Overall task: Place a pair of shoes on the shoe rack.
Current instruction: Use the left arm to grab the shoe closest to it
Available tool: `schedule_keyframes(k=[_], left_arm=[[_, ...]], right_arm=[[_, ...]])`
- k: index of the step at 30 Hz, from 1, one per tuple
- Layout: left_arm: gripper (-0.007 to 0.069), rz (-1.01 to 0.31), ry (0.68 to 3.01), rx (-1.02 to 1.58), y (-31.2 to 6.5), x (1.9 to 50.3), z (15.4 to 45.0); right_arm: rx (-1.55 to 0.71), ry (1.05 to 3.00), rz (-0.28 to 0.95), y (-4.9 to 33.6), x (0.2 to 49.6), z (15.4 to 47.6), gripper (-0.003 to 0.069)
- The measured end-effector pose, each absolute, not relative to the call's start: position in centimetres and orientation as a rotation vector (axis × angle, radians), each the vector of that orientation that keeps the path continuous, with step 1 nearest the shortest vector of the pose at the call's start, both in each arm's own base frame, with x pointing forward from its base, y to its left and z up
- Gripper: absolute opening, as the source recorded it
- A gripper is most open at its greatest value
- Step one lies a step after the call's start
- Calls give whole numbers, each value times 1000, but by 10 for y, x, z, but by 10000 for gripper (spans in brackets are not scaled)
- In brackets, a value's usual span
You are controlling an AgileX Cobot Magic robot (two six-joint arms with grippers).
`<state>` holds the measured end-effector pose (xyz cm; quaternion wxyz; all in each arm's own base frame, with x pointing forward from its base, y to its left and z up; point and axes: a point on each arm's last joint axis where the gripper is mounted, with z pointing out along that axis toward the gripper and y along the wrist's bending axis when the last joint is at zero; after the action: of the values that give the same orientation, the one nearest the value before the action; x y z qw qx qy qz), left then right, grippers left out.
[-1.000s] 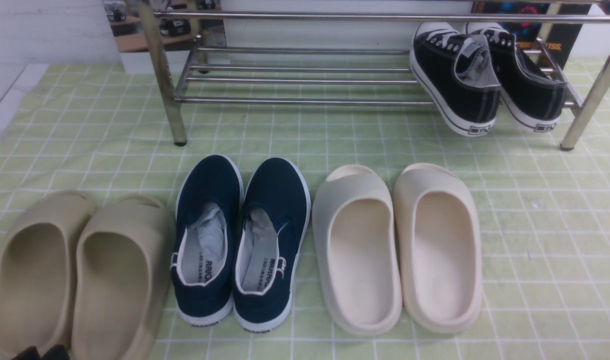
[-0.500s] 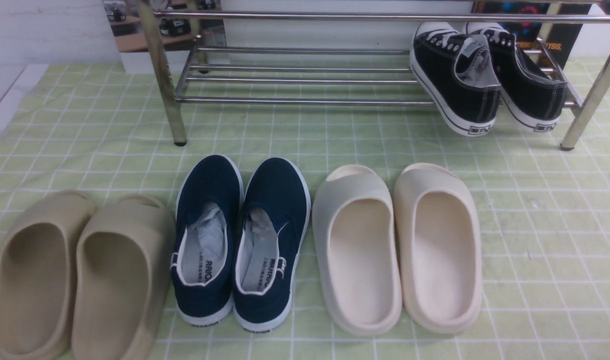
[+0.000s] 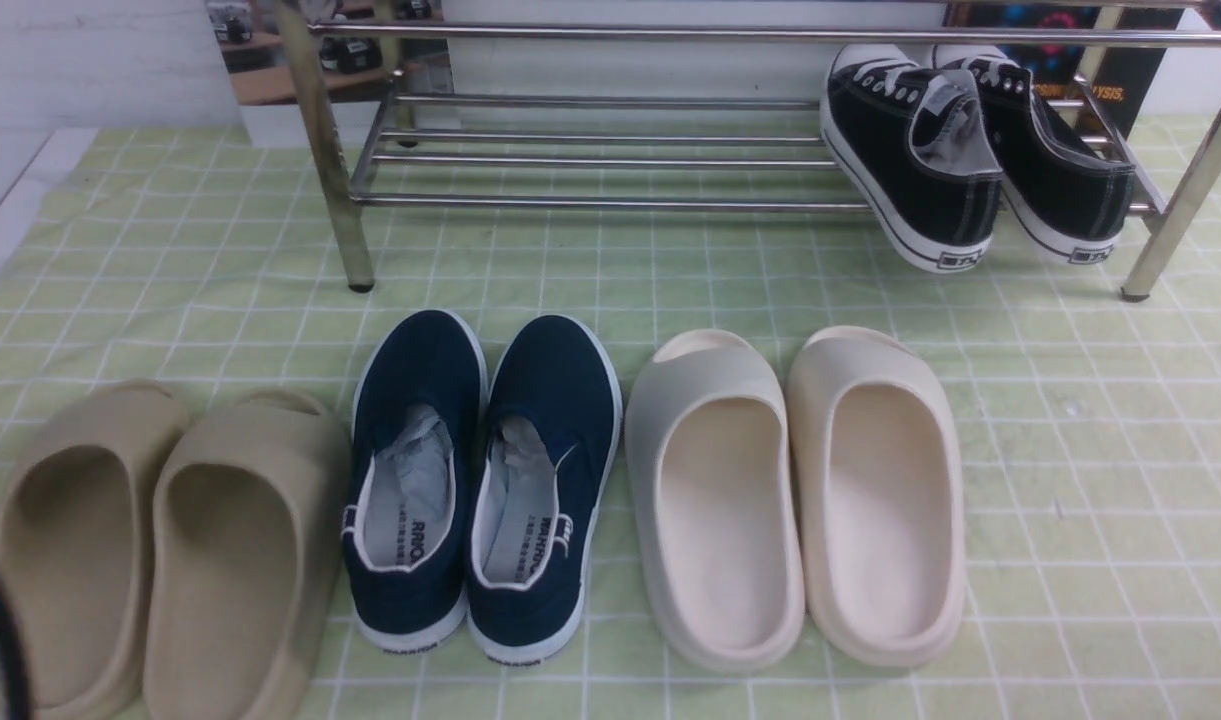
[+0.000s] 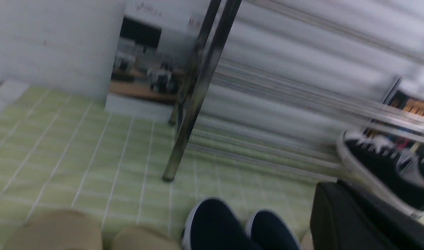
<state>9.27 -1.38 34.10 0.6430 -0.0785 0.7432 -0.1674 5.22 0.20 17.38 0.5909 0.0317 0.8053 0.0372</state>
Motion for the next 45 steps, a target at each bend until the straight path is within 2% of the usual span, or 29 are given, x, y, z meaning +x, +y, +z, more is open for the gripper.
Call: schedule_keyframes(k=[2,6,12,16,19,21,25,28,35,41,43,45], left_arm=[[-13,-369,1783,-187,-16,108,333],[-13,-443,2113,-260,-28,149,313],[-11,-537,2511,-144,-47,183,302],[80,-603,2690,-119,-56,205,283],[172,-592,2735,-130,-57,218,271],[262,-562,2744,-158,-56,233,257],[312,-519,2744,-204,-56,254,235],[296,-498,2739,-230,-55,265,223],[158,-475,2773,-253,-58,280,196],[111,-450,2756,-117,-74,282,192],[55,-427,2743,-72,-79,282,191],[39,-423,2742,-76,-79,282,192]], right_arm=[[74,1874,87,2,52,174,200],[74,1874,87,2,52,174,208],[74,1874,87,2,52,174,216],[74,1874,87,2,52,174,220],[74,1874,87,2,52,174,222],[74,1874,87,2,52,174,224],[74,1874,87,2,52,174,226],[74,1874,88,2,52,174,227],[75,1874,88,2,52,174,236],[76,1874,89,2,52,174,237],[77,1874,90,2,52,174,237],[78,1874,90,2,52,174,237]])
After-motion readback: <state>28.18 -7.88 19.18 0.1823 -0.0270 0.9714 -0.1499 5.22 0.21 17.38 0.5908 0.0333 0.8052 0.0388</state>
